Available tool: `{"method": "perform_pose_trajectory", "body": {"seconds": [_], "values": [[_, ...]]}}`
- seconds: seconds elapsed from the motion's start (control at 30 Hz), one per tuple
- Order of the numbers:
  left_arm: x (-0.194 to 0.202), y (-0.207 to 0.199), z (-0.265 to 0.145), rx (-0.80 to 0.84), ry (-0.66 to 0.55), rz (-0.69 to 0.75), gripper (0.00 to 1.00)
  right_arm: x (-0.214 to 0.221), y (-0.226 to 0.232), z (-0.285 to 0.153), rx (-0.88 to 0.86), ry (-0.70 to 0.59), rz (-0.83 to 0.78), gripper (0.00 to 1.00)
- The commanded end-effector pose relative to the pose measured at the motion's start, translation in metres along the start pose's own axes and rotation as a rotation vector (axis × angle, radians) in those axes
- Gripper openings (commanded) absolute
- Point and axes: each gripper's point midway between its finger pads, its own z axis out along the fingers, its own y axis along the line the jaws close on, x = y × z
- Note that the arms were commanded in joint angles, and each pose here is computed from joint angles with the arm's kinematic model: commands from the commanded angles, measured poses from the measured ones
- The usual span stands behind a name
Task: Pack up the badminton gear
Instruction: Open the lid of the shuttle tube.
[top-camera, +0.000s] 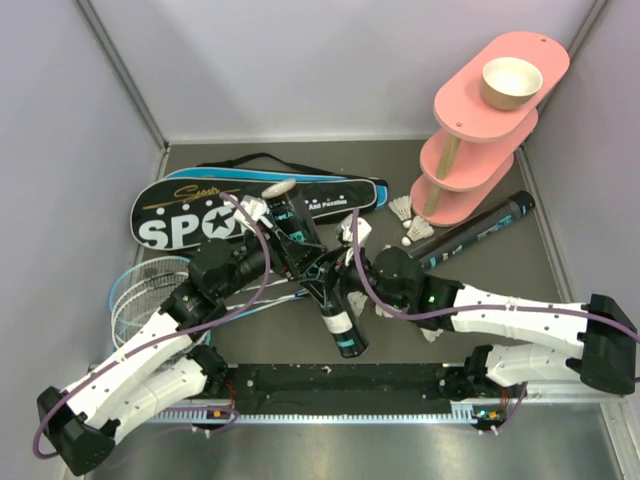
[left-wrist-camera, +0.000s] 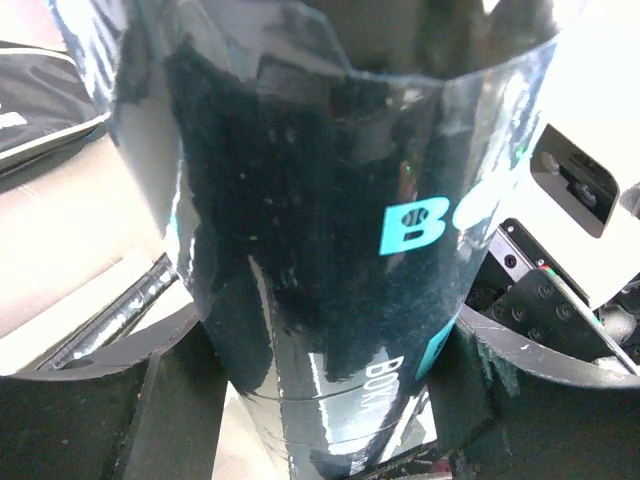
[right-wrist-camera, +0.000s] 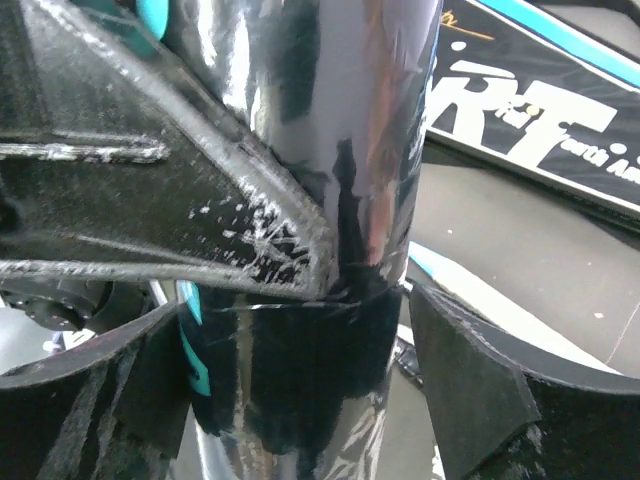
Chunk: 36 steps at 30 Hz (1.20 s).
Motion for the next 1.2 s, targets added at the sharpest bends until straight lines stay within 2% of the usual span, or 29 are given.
{"method": "perform_pose_trajectory", "body": {"seconds": [0.0, 0.07, 0.1, 0.13, 0.2, 0.27, 0.3, 0.33, 0.43, 0.5, 0.53, 0.57, 0.63, 0.67, 0.7, 0.77, 0.87, 0.9, 1.17], "values": [[-0.037, -0.030, -0.009, 0.078, -0.125, -0.036, 0.43, -0.045, 0.000, 0.005, 0.031, -0.179, -0.015, 0.69], [-0.038, -0.026, -0.017, 0.038, -0.116, -0.007, 0.57, -0.037, -0.009, 0.003, 0.068, -0.155, -0.030, 0.53], [-0.046, -0.028, -0.022, 0.019, -0.133, 0.013, 0.69, -0.033, -0.012, 0.001, 0.081, -0.147, -0.038, 0.51], [-0.034, -0.015, -0.028, -0.045, -0.074, 0.051, 0.76, -0.026, -0.017, -0.004, 0.096, -0.131, -0.059, 0.46], [-0.045, -0.022, -0.046, -0.072, -0.070, 0.116, 0.89, -0.019, -0.020, -0.010, 0.096, -0.118, -0.093, 0.43], [-0.035, -0.009, -0.065, -0.151, 0.003, 0.198, 0.93, -0.009, -0.027, -0.021, 0.100, -0.096, -0.144, 0.39], [-0.049, -0.017, -0.079, -0.162, -0.025, 0.239, 0.93, -0.006, -0.028, -0.025, 0.097, -0.091, -0.163, 0.38], [-0.045, -0.002, -0.091, -0.253, 0.001, 0.242, 0.93, 0.007, -0.034, -0.029, 0.103, -0.069, -0.199, 0.37], [-0.068, -0.016, -0.114, -0.259, -0.059, 0.291, 0.87, 0.017, -0.033, -0.044, 0.050, -0.069, -0.281, 0.36], [-0.078, -0.042, -0.114, -0.157, -0.053, 0.326, 0.80, 0.017, -0.027, -0.053, 0.000, -0.099, -0.314, 0.37], [-0.079, -0.054, -0.110, -0.106, -0.037, 0.343, 0.78, 0.024, -0.028, -0.056, -0.009, -0.091, -0.338, 0.37], [-0.067, -0.065, -0.097, -0.026, 0.054, 0.340, 0.77, 0.025, -0.026, -0.058, -0.026, -0.092, -0.343, 0.37], [-0.075, -0.085, -0.091, 0.047, 0.100, 0.376, 0.74, 0.023, -0.023, -0.064, -0.048, -0.101, -0.355, 0.37], [-0.070, -0.085, -0.079, 0.060, 0.156, 0.378, 0.68, 0.024, -0.020, -0.065, -0.068, -0.100, -0.358, 0.37], [-0.076, -0.092, -0.080, 0.079, 0.156, 0.402, 0.64, 0.024, -0.018, -0.067, -0.076, -0.099, -0.360, 0.37], [-0.078, -0.092, -0.073, 0.081, 0.170, 0.412, 0.61, 0.025, -0.017, -0.069, -0.085, -0.100, -0.363, 0.36], [-0.065, -0.099, -0.066, 0.152, 0.251, 0.400, 0.59, 0.023, -0.015, -0.072, -0.095, -0.112, -0.363, 0.36], [-0.058, -0.104, -0.065, 0.191, 0.284, 0.379, 0.52, 0.023, -0.015, -0.072, -0.097, -0.112, -0.364, 0.36], [-0.047, -0.110, -0.062, 0.271, 0.301, 0.350, 0.33, 0.025, -0.016, -0.068, -0.091, -0.086, -0.372, 0.35]]}}
